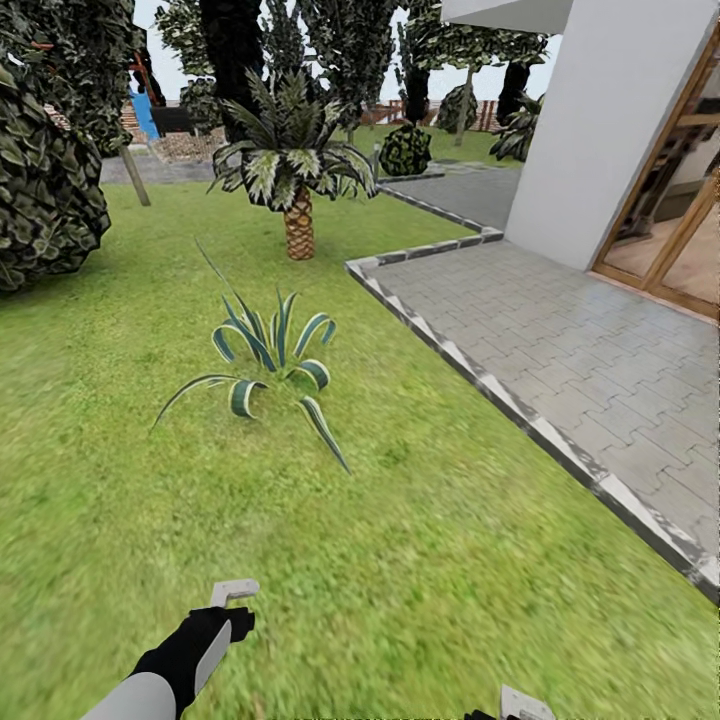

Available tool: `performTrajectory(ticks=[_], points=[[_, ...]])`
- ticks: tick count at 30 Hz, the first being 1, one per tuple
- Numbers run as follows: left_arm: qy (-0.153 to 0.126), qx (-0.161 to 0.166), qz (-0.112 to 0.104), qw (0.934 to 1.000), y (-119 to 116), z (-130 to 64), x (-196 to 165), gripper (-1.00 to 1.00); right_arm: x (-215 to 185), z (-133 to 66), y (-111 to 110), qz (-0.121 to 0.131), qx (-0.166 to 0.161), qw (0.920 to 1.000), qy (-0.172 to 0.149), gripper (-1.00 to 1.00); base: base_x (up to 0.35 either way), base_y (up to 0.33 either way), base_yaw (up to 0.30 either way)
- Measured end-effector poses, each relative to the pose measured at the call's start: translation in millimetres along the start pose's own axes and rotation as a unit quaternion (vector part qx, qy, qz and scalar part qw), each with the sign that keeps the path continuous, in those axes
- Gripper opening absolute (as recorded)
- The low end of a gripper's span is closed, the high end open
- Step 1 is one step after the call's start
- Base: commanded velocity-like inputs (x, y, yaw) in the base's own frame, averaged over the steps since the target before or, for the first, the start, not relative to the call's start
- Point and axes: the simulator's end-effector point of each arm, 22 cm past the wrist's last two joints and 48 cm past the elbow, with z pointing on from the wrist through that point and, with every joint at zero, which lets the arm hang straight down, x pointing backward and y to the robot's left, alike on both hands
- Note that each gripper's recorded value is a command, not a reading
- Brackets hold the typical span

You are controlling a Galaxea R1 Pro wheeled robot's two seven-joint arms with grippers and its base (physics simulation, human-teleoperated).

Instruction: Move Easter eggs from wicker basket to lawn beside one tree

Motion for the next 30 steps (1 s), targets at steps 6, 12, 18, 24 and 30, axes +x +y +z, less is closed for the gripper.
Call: performTrajectory(ticks=[6,12,18,24,30], points=[[-0.001,-0.001,0.012,0.9999,-1,2.3,1,1.00,3,1.0,3,0.001,0.000,1.0000,0.004,1.00,0.000,0.000,-0.084],[0.004,0.000,0.014,0.9999,-3,4.2,5,1.00,8,2.4,4,0.002,-0.001,0.9999,0.010,1.00,-0.153,0.078,-0.171],[0.004,-0.002,0.014,0.9999,-1,5.1,6,1.00,10,2.8,4,0.002,-0.001,0.9999,0.013,1.00,-0.099,0.112,-0.248],[0.004,-0.003,0.014,0.9999,0,5.3,6,1.00,11,2.7,5,0.002,-0.001,0.9999,0.013,1.00,-0.007,0.224,-0.258],[0.004,-0.003,0.014,0.9999,0,5.2,6,1.00,12,2.6,5,0.003,-0.002,0.9999,0.014,1.00,0.014,0.273,-0.258]])
